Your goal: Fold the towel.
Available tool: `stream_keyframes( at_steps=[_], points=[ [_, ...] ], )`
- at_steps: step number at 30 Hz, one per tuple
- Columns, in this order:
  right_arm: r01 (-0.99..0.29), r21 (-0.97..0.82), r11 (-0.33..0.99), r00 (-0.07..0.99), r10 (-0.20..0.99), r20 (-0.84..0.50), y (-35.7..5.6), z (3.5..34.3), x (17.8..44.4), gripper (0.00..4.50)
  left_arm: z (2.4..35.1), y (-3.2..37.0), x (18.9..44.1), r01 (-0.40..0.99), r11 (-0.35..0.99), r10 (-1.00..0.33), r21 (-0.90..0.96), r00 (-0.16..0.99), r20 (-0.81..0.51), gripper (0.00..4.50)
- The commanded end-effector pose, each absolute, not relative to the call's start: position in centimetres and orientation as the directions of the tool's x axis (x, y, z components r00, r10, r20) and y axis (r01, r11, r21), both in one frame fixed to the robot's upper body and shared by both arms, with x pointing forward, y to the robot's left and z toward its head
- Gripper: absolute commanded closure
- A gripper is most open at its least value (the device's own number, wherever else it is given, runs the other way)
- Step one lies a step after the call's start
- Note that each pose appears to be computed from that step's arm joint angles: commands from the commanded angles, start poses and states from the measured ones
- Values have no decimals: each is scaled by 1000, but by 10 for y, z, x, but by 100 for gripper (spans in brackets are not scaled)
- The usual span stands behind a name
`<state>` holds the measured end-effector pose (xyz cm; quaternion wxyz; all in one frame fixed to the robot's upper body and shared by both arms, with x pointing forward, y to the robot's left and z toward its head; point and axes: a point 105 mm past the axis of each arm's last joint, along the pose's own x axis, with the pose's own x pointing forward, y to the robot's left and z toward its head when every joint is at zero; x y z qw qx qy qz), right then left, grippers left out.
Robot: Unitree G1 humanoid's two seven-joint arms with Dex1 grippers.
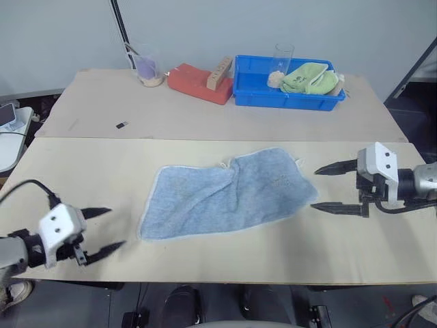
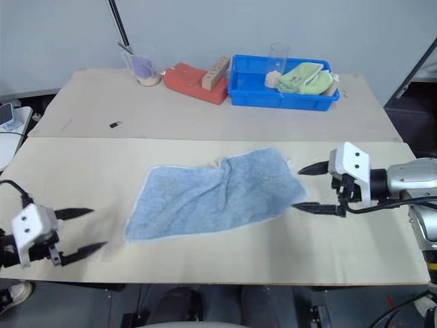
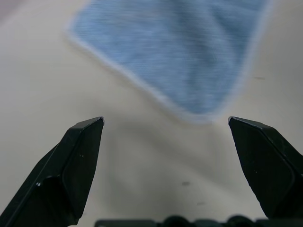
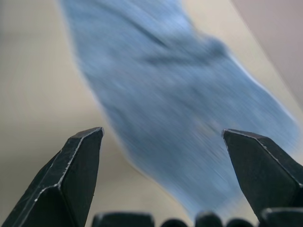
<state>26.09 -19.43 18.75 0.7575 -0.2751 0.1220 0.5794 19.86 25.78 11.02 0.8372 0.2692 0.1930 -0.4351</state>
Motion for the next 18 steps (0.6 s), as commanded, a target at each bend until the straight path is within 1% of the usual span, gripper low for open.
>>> stream_keyframes(
  at_steps=[1, 4, 6, 10, 14, 17, 18],
  points=[
    [-958, -261, 121, 237, 845, -479, -176, 207, 245, 5, 104, 248, 199, 869, 381, -636, 316, 495, -593, 0],
    [-966, -243, 86, 196, 858, -474, -164, 212, 238, 5, 91, 243, 208, 875, 335, -622, 350, 485, -615, 0],
    [-968, -239, 80, 187, 862, -471, -161, 213, 236, 5, 86, 242, 213, 874, 318, -621, 368, 486, -615, 0],
    [-969, -238, 73, 180, 865, -469, -156, 214, 234, 5, 79, 236, 232, 850, 330, -614, 412, 524, -590, 0],
    [-968, -240, 77, 184, 866, -465, -155, 217, 234, 5, 78, 227, 242, 851, 324, -629, 414, 521, -578, 0],
    [-967, -239, 83, 189, 865, -464, -156, 218, 235, 0, 77, 225, 242, 854, 321, -634, 409, 515, -577, 80],
    [-967, -241, 86, 192, 864, -466, -157, 218, 236, 0, 77, 225, 243, 856, 321, -635, 406, 513, -577, 128]
  ],
)
